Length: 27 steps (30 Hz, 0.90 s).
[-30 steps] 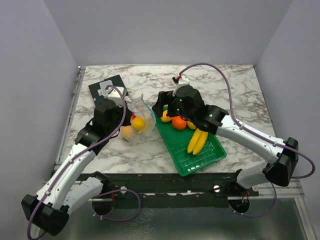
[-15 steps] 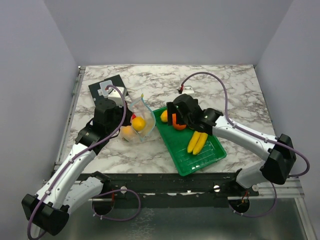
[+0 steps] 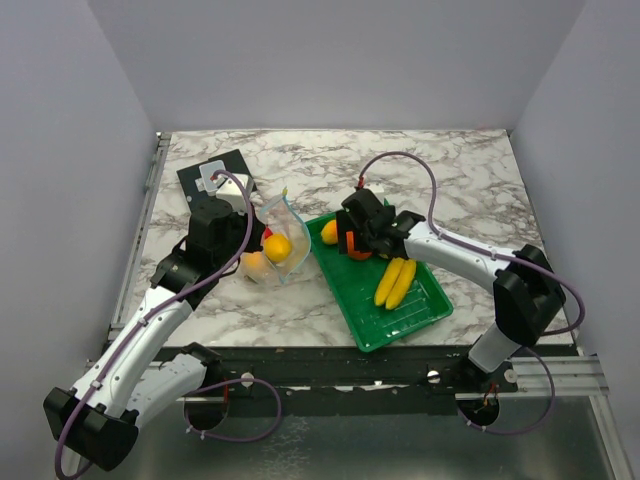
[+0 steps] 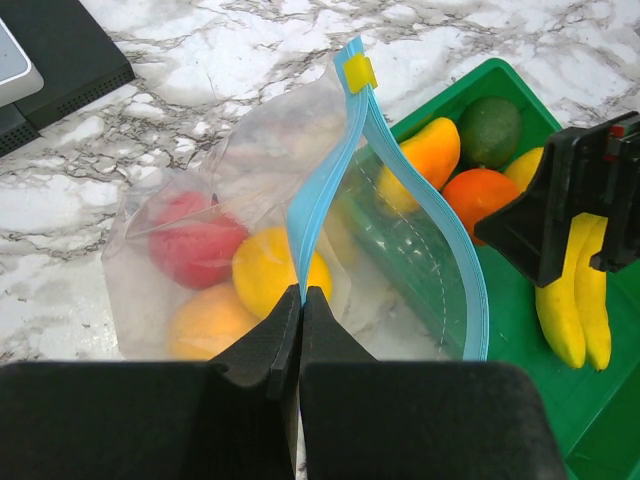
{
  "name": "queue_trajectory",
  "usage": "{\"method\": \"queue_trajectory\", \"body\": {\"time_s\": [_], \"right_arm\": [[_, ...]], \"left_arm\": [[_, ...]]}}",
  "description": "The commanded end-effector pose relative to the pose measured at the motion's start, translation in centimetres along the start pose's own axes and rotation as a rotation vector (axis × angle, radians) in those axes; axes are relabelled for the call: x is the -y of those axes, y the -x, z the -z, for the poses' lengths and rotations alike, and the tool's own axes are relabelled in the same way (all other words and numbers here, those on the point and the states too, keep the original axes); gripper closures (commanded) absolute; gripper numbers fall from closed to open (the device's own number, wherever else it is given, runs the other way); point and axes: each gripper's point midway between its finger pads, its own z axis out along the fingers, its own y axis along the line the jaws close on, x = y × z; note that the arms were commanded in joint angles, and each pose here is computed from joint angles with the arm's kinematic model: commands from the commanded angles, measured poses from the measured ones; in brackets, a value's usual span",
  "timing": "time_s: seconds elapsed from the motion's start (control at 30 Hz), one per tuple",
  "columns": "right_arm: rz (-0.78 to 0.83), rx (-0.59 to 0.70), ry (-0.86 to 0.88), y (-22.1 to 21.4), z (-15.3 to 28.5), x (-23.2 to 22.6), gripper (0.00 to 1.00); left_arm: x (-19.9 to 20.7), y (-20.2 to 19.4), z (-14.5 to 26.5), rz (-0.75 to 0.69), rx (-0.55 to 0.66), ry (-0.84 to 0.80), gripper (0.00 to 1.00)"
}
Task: Place the food in the zip-top bag and seal the zipper
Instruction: Pick up the fake fruit from the bin.
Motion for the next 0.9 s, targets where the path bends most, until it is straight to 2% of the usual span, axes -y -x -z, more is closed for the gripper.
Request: {"method": "queue_trajectory", "body": {"time_s": [0.0, 0.23, 0.47, 0.7, 0.87], "right_arm": [[0.003, -0.003, 0.035, 0.9, -1.1, -1.0, 0.00], [0.008, -0.034, 0.030, 0.3, -2.8, -1.0, 0.00], [0.016, -0.061, -0.011, -0.7, -4.2, -0.3, 0.05], [0.018, -0.066, -0.054, -1.2, -4.8, 0.5, 0.17], [0.011, -0.050, -0.048, -0.7, -4.3, 0.5, 0.37]], "left_arm": [[0.0, -0.3, -0.3, 0.006, 0.001, 0.002, 1.00], [-0.1, -0.3, -0.3, 0.006, 0.000, 0.003, 1.00], [0.0, -0.3, -0.3, 0.006, -0.001, 0.001, 1.00], [0.1, -0.5, -0.4, 0.005, -0.009, -0.004, 1.00], [0.0, -0.6, -0.5, 0.005, -0.012, -0.002, 1.00]]}}
